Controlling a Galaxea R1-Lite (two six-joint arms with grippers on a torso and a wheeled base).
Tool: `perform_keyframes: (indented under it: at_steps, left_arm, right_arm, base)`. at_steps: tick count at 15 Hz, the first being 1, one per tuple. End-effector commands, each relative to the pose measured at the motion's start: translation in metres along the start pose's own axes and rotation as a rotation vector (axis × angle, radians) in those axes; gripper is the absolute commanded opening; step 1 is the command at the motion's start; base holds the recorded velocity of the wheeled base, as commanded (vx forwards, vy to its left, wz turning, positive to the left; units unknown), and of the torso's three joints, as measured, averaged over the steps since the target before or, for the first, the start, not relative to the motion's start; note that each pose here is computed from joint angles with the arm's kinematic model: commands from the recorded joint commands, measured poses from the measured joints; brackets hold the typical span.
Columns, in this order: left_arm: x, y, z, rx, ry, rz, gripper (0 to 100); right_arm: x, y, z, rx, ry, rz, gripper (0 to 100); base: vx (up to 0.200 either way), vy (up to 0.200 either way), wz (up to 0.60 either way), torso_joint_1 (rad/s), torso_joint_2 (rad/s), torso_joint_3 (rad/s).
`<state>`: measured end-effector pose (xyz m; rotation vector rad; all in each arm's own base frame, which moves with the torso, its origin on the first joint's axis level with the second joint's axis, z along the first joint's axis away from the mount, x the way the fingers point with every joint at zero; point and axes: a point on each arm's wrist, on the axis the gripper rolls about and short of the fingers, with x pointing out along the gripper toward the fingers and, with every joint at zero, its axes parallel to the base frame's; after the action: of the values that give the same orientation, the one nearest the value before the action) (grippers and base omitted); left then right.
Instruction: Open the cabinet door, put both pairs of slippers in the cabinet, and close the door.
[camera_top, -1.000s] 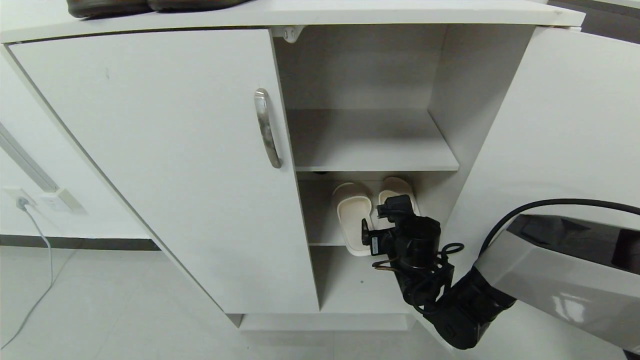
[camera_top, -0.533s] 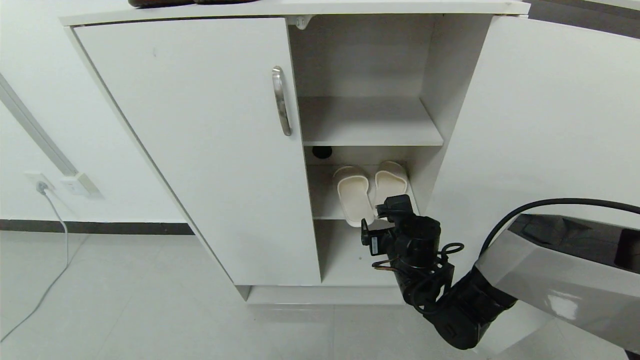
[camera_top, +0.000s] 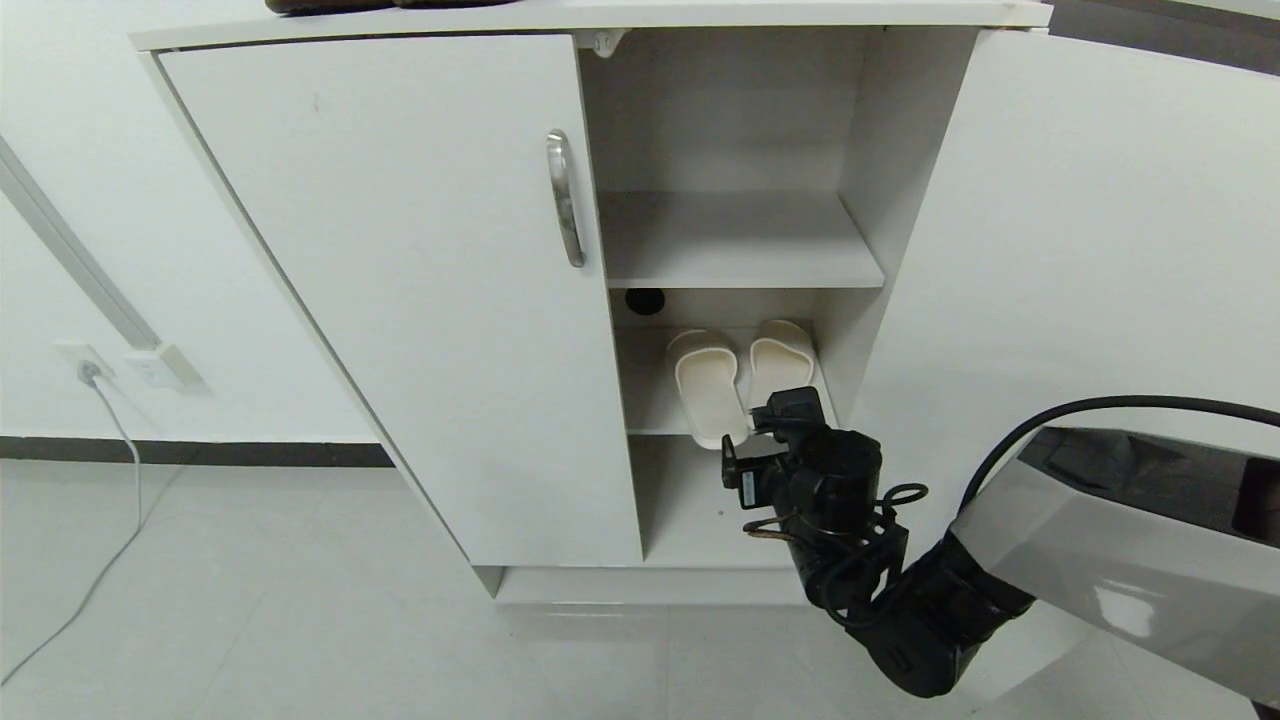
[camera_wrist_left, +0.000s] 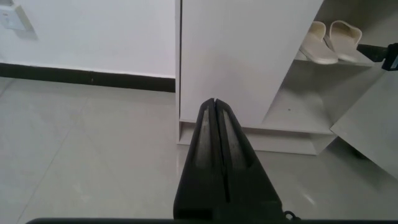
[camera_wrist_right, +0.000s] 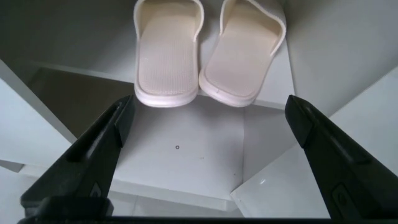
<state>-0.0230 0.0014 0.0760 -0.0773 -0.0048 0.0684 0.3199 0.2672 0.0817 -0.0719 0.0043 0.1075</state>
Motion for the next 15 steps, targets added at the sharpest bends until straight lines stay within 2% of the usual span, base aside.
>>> perform_keyframes:
  at_steps: [1, 9, 15]
  left_arm:
    - [0.0, 0.0, 0.0, -0.002, 0.002, 0.001, 0]
    - [0.0, 0.0, 0.0, -0.004, 0.002, 0.001, 0]
    - [0.0, 0.0, 0.0, -0.004, 0.002, 0.001, 0]
  right_arm:
    - [0.0, 0.001, -0.003, -0.004, 0.005, 0.002, 100]
    - [0.0, 0.001, -0.007, -0.01, 0.012, 0.002, 100]
    - [0.002, 0.003, -0.015, -0.037, 0.029, 0.004, 100]
  base:
    - [0.0, 0.0, 0.0, 0.0, 0.0, 0.0]
    - [0.0, 0.0, 0.0, 0.0, 0.0, 0.0]
    - [0.0, 0.0, 0.0, 0.002, 0.0, 0.172]
